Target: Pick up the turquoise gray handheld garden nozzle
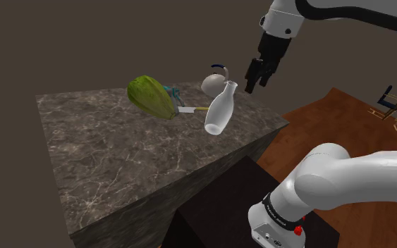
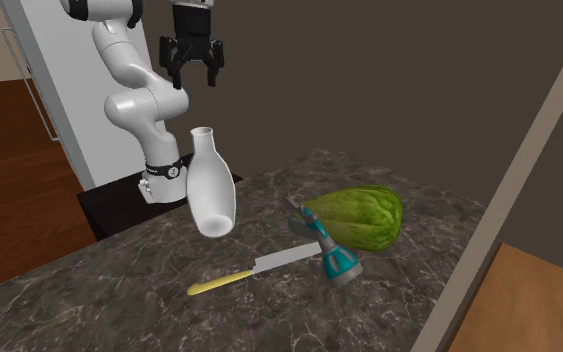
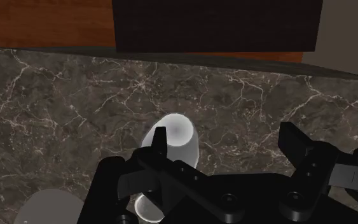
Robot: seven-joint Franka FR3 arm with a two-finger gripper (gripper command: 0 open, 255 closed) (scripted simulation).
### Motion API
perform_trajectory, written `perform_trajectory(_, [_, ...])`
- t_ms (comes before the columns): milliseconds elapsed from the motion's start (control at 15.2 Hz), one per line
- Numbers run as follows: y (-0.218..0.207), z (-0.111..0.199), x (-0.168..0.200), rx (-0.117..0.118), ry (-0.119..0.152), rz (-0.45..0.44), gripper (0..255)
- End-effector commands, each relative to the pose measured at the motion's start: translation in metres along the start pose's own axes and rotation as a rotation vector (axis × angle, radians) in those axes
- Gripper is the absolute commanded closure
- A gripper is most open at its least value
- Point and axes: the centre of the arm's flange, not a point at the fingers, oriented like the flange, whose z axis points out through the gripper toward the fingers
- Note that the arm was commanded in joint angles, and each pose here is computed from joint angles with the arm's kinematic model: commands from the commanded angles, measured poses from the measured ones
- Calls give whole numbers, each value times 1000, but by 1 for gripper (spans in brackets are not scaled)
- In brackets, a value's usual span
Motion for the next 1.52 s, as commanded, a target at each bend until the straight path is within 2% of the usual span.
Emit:
perform_trajectory(0, [0,0,0,0,0,0,0])
perform_trajectory(1452, [-3,112,273,97,-51,252,0])
